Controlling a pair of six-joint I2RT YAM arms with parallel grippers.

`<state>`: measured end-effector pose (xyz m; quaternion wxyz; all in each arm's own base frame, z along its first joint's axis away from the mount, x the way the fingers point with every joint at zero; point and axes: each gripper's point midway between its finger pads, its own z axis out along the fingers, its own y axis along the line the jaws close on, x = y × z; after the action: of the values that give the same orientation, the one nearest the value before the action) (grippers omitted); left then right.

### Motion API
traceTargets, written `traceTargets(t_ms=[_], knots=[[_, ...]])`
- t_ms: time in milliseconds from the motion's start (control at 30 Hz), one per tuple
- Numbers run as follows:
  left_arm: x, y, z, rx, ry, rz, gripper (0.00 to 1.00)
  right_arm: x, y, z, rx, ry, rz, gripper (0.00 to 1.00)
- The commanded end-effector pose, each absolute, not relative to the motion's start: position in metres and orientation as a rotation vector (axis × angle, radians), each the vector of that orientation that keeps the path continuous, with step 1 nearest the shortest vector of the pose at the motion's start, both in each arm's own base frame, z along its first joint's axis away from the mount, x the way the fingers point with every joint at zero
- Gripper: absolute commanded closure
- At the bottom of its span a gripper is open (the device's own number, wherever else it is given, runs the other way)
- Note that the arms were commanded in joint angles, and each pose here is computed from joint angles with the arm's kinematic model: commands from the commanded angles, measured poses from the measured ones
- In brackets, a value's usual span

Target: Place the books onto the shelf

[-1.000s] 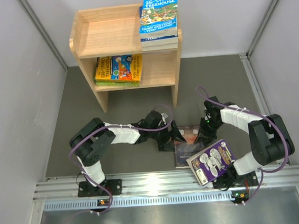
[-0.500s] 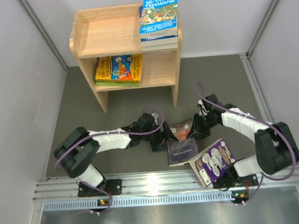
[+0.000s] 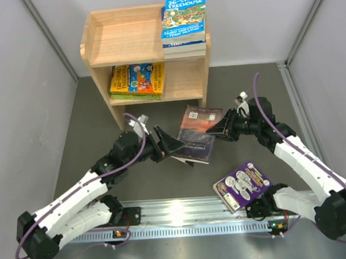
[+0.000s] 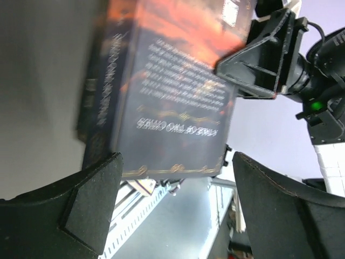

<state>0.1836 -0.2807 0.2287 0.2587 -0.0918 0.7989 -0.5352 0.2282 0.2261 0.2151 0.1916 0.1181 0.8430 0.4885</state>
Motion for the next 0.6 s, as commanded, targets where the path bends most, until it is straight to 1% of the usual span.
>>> traceTargets(t_ms=[0,133,333,433,567], knots=[[0.179,-0.247,0.209,-0.302,2.24,-1.226,0.11,0.225,0.242,0.326,0.198,2.072,1.636,1.0],[0.172,-0.226,0.229,-0.302,2.165,-1.202,0.11,0.221,0.241,0.357,0.193,1.996,1.674,1.0],[0.175,-0.227,0.234,-0.287,2.137,-1.208,0.12,0.211,0.238,0.361,0.223,1.97,1.729,1.0],[0.185,-0.23,0.246,-0.277,2.099,-1.197,0.12,0.204,0.236,0.361,0.25,1.948,1.77,1.0],[0.195,-0.237,0.279,-0.267,1.997,-1.25,0.13,0.199,0.233,0.357,0.283,1.939,1.777,1.0]])
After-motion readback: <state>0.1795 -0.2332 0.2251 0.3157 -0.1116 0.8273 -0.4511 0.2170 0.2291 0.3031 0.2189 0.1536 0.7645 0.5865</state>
